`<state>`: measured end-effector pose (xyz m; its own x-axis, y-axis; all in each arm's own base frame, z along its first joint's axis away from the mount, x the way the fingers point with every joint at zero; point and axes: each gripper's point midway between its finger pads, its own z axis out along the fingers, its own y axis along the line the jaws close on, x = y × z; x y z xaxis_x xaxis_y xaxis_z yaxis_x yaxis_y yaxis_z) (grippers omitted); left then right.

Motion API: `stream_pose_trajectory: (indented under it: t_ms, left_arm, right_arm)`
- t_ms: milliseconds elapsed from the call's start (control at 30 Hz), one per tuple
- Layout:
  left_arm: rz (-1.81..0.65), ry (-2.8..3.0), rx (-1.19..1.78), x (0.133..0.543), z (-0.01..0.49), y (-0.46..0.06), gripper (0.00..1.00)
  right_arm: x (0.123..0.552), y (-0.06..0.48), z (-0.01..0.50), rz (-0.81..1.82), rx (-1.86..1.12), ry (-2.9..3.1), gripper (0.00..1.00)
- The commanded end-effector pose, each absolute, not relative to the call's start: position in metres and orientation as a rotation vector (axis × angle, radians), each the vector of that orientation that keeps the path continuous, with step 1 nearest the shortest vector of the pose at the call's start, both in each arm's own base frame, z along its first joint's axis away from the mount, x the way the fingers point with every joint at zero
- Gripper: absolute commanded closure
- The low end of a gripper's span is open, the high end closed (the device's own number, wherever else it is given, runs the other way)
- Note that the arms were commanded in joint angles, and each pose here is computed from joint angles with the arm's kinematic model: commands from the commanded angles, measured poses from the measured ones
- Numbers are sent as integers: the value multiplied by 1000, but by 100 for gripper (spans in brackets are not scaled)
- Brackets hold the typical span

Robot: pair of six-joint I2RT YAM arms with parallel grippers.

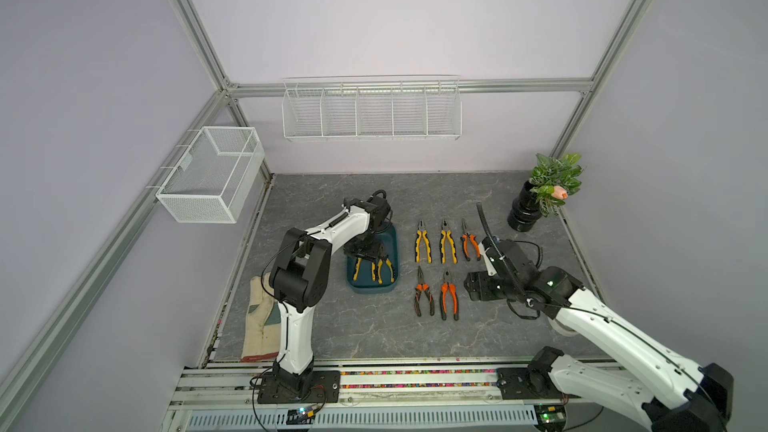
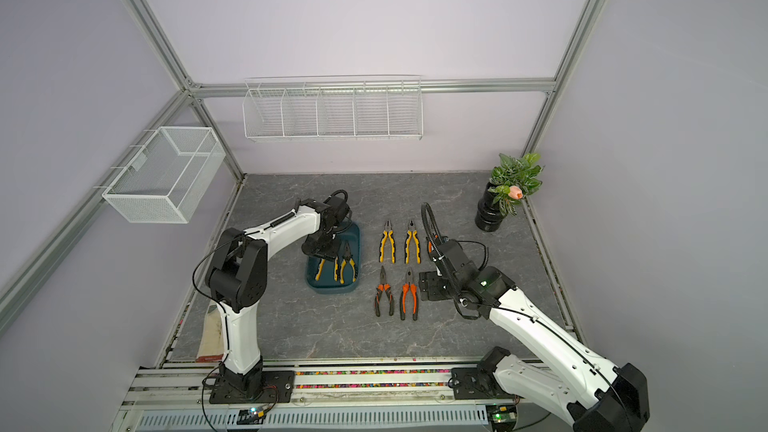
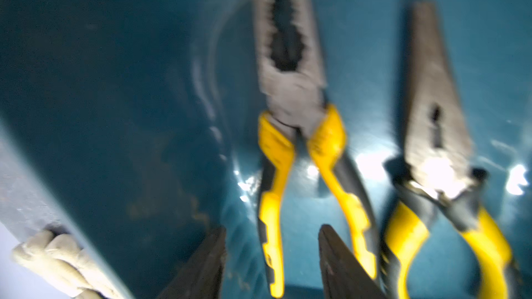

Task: Take the pliers out of the storage box
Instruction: Pick up the pliers from the storage box.

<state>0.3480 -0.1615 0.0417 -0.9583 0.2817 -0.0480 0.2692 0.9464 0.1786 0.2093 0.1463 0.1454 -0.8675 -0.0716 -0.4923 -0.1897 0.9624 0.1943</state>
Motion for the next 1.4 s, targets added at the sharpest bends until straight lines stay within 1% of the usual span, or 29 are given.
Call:
stream_pose_trajectory:
  t_ms: [0, 133, 333, 433, 467, 533, 700, 800, 933, 1167, 1300, 1367]
  left_arm:
    - [224, 3053, 471, 348, 31, -169, 49]
    - [229, 3093, 474, 342, 19, -167, 52]
    - [226, 3173, 450, 322, 2, -162, 64]
    - [197, 3200, 433, 313, -3, -163, 76]
    - [191, 3202, 423, 312, -2, -163, 83]
    - [188, 3203, 407, 311, -1, -163, 100]
    - [186, 3173, 364, 316, 7, -163, 100]
    - [176, 3125, 320, 322, 20, -163, 100]
    - [139, 3037, 249, 332, 54, -165, 100]
    - [37, 2882, 176, 341, 128, -168, 100]
    - [-38, 2841, 192, 337, 154, -179, 100]
    - [-78, 2826, 227, 331, 160, -190, 100]
  right_arm:
    - [208, 144, 140, 331, -166, 2622, 19]
    - [209, 145, 138, 347, -155, 2624, 19]
    - [208, 143, 138, 340, -153, 2623, 19]
    - [207, 142, 136, 341, -152, 2625, 19]
    - [207, 142, 135, 345, -147, 2627, 19]
    - [207, 143, 134, 347, -148, 2628, 19]
    - [209, 145, 133, 354, -155, 2631, 19]
    - [210, 145, 133, 343, -160, 2635, 20]
    - [212, 146, 134, 335, -174, 2631, 20]
    - [217, 155, 141, 358, -201, 2631, 21]
    - [222, 167, 151, 421, -230, 2613, 22]
    - [228, 179, 166, 482, -250, 2585, 22]
